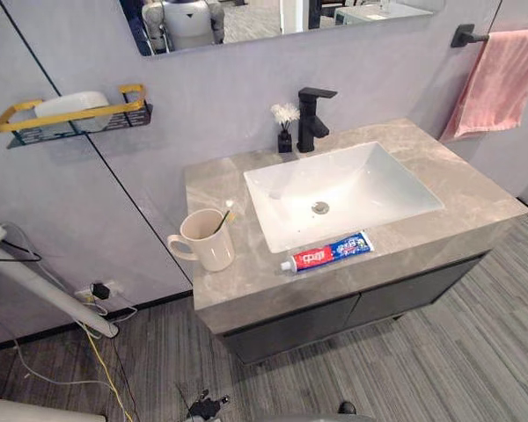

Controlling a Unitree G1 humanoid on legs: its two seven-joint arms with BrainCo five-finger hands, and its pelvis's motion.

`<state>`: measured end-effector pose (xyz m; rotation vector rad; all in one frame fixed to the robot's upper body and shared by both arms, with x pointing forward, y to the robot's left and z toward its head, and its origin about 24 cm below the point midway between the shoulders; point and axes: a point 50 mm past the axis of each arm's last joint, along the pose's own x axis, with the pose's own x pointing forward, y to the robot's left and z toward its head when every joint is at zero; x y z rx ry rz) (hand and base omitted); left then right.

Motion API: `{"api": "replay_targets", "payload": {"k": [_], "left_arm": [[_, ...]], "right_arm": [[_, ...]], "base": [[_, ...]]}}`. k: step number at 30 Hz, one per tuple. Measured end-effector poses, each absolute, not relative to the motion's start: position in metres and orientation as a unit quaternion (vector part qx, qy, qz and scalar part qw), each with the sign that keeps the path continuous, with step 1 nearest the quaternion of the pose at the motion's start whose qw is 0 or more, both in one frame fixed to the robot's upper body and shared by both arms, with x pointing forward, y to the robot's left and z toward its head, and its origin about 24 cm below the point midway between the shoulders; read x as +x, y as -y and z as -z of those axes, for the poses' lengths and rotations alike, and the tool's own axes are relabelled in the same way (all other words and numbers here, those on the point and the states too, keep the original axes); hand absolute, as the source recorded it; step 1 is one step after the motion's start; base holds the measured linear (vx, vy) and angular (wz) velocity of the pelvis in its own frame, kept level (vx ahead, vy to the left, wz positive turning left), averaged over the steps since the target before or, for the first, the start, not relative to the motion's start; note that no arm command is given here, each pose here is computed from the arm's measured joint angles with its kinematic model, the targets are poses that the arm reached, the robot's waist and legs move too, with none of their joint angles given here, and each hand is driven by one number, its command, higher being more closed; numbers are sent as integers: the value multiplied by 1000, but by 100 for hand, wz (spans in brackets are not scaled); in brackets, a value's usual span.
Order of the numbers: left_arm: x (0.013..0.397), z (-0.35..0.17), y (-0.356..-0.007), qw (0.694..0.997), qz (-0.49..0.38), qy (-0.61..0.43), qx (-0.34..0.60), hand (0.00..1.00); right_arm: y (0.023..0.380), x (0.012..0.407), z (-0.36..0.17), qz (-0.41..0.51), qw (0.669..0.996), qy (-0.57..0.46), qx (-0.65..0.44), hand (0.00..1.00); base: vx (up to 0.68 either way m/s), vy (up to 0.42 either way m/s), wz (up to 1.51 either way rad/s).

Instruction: Organize washtable

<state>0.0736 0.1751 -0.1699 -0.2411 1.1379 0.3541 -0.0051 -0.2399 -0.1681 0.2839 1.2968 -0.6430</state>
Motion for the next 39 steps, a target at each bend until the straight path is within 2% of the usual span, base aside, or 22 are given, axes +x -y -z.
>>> {"api": "replay_targets", "payload": {"k": [1, 11, 20, 26, 33, 39], "left_arm": [[81, 167, -190, 831, -171, -522, -89, 0], [85, 166, -191, 836, -162, -518, -74, 0], [88, 162, -205, 847, -154, -509, -16, 0], [82, 162, -214, 838, -194, -510, -30, 0], [39, 167, -219, 802, -244, -542, -58, 0], [35, 168, -217, 798, -252, -543, -69, 0]], "right_arm": [[227, 27, 170, 247, 772, -571, 129, 0], [226, 28, 170, 242, 776, -569, 126, 0], [228, 36, 168, 204, 798, -561, 83, 0], [229, 34, 168, 201, 800, -561, 76, 0], [229, 37, 167, 187, 804, -561, 64, 0], [221, 41, 168, 150, 810, -565, 41, 0]], "base": [[10, -2, 6], [-4, -2, 4], [-56, -46, 4], [-48, -50, 27], [41, -59, 57], [42, 19, 52]]}}
